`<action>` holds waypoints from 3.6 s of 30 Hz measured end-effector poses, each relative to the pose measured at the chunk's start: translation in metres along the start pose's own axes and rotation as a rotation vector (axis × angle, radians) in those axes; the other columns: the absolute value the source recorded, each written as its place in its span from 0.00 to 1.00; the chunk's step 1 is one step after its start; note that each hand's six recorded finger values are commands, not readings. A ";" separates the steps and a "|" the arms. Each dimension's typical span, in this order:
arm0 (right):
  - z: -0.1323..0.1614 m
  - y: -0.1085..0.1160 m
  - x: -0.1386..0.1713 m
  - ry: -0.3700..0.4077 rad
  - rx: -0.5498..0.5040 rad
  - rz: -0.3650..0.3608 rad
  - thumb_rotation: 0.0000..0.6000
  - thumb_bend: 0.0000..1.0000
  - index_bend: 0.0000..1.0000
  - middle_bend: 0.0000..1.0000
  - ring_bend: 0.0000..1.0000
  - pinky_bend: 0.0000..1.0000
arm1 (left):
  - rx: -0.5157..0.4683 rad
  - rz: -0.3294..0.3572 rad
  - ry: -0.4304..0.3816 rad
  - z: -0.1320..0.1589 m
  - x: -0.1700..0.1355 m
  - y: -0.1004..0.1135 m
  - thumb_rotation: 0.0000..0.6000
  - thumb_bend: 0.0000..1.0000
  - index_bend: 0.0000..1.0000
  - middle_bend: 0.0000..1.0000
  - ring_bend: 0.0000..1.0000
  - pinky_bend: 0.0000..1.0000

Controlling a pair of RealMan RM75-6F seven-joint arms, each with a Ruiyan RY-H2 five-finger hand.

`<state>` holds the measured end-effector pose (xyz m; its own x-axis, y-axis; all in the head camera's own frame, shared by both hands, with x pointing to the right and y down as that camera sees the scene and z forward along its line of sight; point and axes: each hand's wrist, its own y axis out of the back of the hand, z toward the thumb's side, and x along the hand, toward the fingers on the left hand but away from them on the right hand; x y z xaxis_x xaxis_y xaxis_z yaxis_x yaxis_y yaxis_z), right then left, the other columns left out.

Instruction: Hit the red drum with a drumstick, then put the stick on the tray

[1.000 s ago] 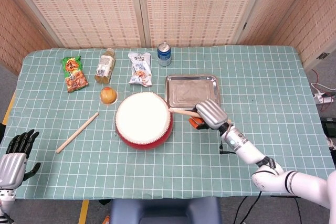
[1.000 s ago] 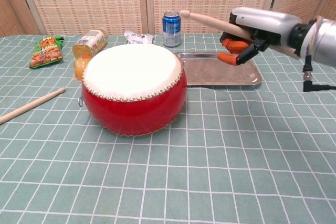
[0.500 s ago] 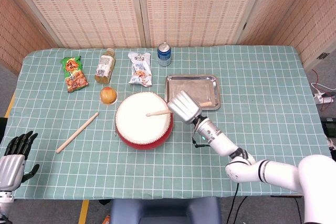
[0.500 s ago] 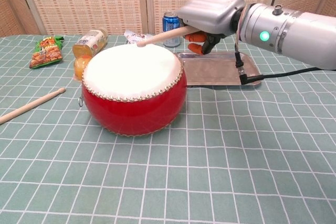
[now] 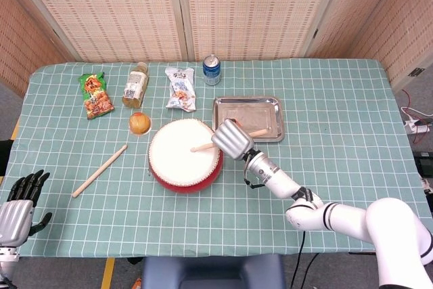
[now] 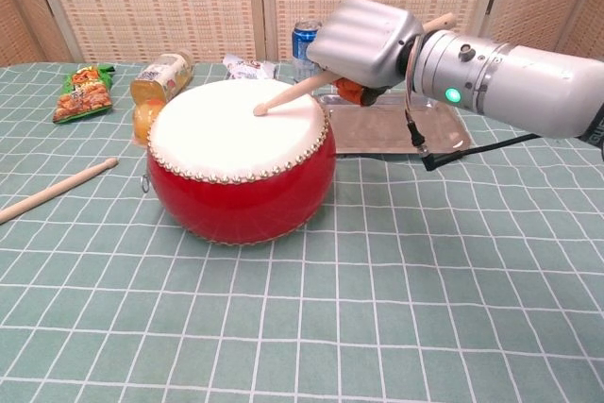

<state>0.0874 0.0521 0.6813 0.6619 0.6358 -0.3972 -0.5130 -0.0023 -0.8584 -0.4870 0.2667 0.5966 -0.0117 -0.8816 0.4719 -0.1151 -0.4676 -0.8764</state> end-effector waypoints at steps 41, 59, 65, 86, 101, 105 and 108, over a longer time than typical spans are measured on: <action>-0.004 -0.009 0.003 -0.040 -0.154 0.010 1.00 0.54 0.95 0.98 1.00 1.00 | 0.007 -0.006 -0.009 0.003 0.003 -0.001 1.00 0.24 0.00 0.01 0.00 0.02; 0.001 -0.014 0.005 -0.020 -0.167 0.022 1.00 0.54 0.94 0.98 1.00 1.00 | 0.007 -0.011 -0.011 0.004 0.004 -0.003 1.00 0.24 0.00 0.01 0.00 0.02; -0.013 0.016 0.003 -0.063 -0.273 -0.091 1.00 0.54 0.94 0.98 1.00 1.00 | 0.006 -0.005 -0.016 0.006 0.004 -0.001 1.00 0.24 0.00 0.01 0.00 0.02; -0.038 -0.005 0.011 -0.143 -0.408 -0.043 1.00 0.55 0.93 0.98 1.00 1.00 | 0.010 -0.009 -0.015 0.007 0.005 -0.002 1.00 0.24 0.00 0.01 0.00 0.02; -0.088 -0.103 0.013 -0.354 -0.777 0.184 1.00 0.53 0.76 0.83 0.78 0.87 | 0.025 -0.012 0.001 0.007 0.001 0.002 1.00 0.24 0.00 0.01 0.00 0.02; -0.095 -0.120 0.004 -0.390 -0.842 0.227 1.00 0.49 0.71 0.74 0.70 0.76 | 0.030 -0.013 0.002 0.009 0.002 0.004 1.00 0.24 0.00 0.01 0.00 0.02; -0.097 -0.127 -0.002 -0.405 -0.861 0.240 1.00 0.47 0.68 0.68 0.64 0.70 | 0.035 -0.012 0.003 0.010 0.003 0.005 1.00 0.24 0.00 0.01 0.00 0.02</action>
<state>0.2035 -0.0238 0.7595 0.2715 0.7612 -0.5890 0.0708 -0.6261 -0.7765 -0.4780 0.2605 0.5927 -0.0135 -0.8758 0.4825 -0.0808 -0.4800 -0.8735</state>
